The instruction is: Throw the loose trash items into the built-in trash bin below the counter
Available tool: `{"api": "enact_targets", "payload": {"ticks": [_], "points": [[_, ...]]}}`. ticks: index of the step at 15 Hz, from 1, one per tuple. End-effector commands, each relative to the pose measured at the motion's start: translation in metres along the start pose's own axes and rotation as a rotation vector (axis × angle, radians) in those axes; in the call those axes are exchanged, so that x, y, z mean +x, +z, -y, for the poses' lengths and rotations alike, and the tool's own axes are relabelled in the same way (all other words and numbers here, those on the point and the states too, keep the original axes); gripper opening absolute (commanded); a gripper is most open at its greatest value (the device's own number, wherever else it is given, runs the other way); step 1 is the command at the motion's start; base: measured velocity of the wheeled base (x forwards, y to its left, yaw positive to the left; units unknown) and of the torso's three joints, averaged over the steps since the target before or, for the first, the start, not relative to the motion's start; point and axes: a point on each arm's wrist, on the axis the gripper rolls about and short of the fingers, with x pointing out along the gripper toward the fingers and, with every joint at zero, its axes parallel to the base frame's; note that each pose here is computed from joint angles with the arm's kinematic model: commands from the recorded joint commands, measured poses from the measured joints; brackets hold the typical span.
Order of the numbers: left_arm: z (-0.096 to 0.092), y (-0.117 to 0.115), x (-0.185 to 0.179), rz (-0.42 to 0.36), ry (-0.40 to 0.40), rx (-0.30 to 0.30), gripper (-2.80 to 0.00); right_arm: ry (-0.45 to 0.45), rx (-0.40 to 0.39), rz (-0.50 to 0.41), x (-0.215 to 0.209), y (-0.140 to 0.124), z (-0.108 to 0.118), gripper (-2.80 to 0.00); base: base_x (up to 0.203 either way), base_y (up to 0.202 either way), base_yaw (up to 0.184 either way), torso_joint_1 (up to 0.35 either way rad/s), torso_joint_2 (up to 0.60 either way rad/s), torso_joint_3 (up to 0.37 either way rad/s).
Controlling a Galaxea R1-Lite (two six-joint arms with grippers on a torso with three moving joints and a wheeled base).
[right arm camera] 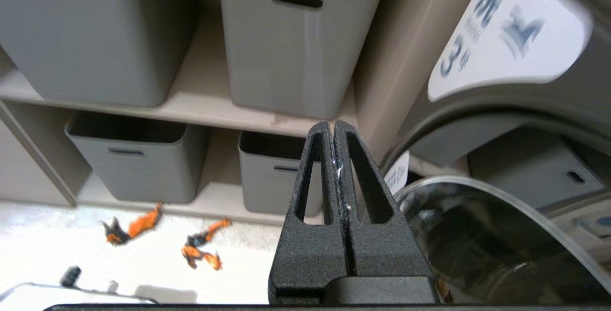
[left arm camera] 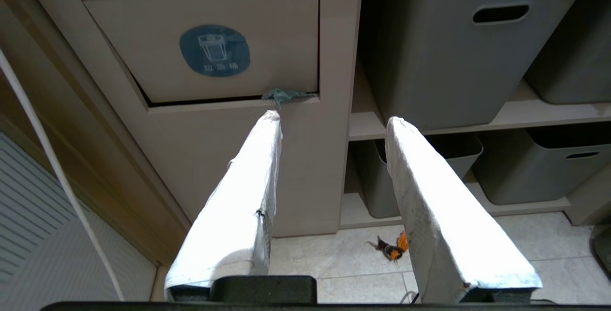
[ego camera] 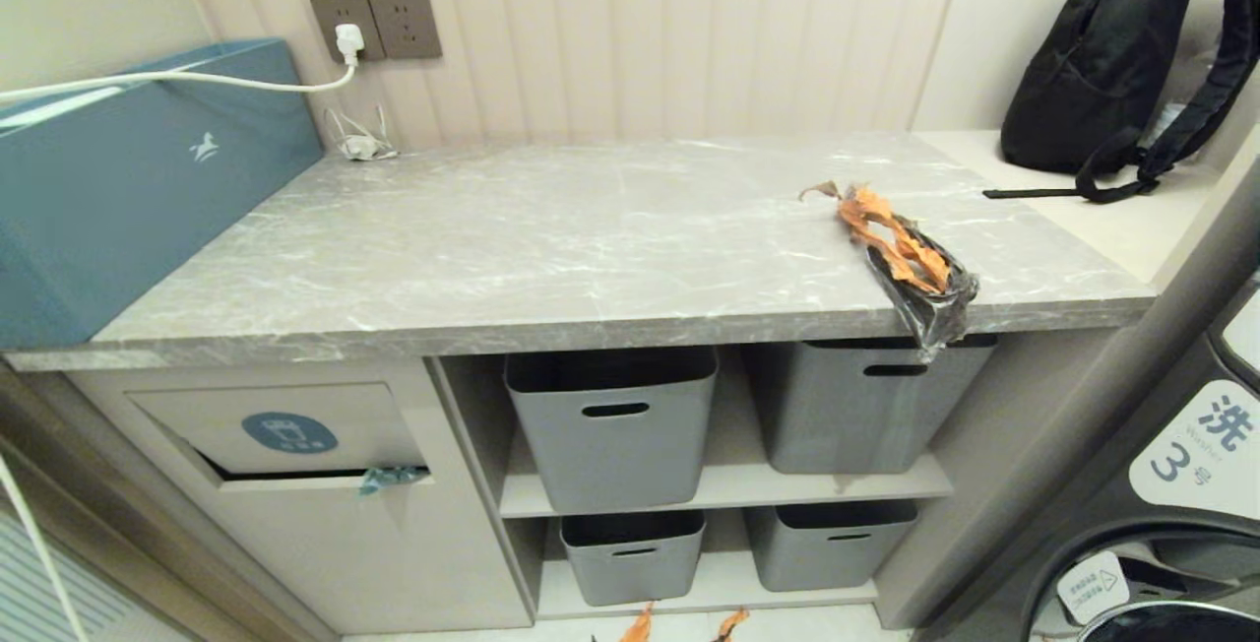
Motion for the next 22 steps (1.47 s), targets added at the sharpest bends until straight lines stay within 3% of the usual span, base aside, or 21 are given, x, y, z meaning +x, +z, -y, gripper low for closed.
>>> {"api": "enact_targets", "payload": {"ticks": [1,2,5,8,12,13,17,19,22], "points": [[0.0,0.0,0.0,0.003,0.0,0.003,-2.8,-0.005,0.017,-0.001,0.0,0.0,0.0,-2.8,0.0,0.0,0.0,0.134,-0.31,-0.173],[0.0,0.0,0.0,0.002,0.0,0.003,-2.8,0.001,0.037,0.001,0.0,0.0,0.0,-2.8,0.0,0.0,0.0,0.084,-0.17,-0.099],[0.0,0.0,0.0,-0.001,-0.007,0.017,-2.8,0.001,-0.009,0.009,-0.002,0.007,0.001,-2.8,0.0,0.0,0.0,0.033,-0.06,-0.031],[0.0,0.0,0.0,-0.002,-0.011,0.03,-2.8,0.012,-0.022,0.012,0.003,0.067,0.011,-2.8,0.0,0.0,0.0,0.0,0.0,0.0],[0.0,0.0,0.0,-0.003,-0.011,0.041,-2.8,0.122,0.004,-0.136,0.086,0.162,0.028,-2.8,0.0,0.0,0.0,0.0,0.0,0.0],[0.0,0.0,0.0,-0.002,-0.011,0.041,-2.8,0.162,0.008,-0.159,0.113,0.175,0.03,0.0,0.0,0.0,0.0,0.0,0.0,0.0],[0.0,0.0,0.0,0.001,-0.007,0.021,-2.8,0.291,0.0,-0.156,0.213,0.199,0.015,0.0,0.0,0.0,0.0,0.0,0.0,0.0],[0.0,0.0,0.0,0.002,-0.004,0.013,-2.8,0.325,-0.009,-0.136,0.244,0.196,-0.005,0.0,0.0,0.0,0.0,0.0,0.0,0.0],[0.0,0.0,0.0,0.002,-0.003,0.011,-2.8,0.313,-0.007,-0.136,0.271,0.183,-0.014,0.0,0.0,0.0,0.0,0.0,0.0,0.0]]}}
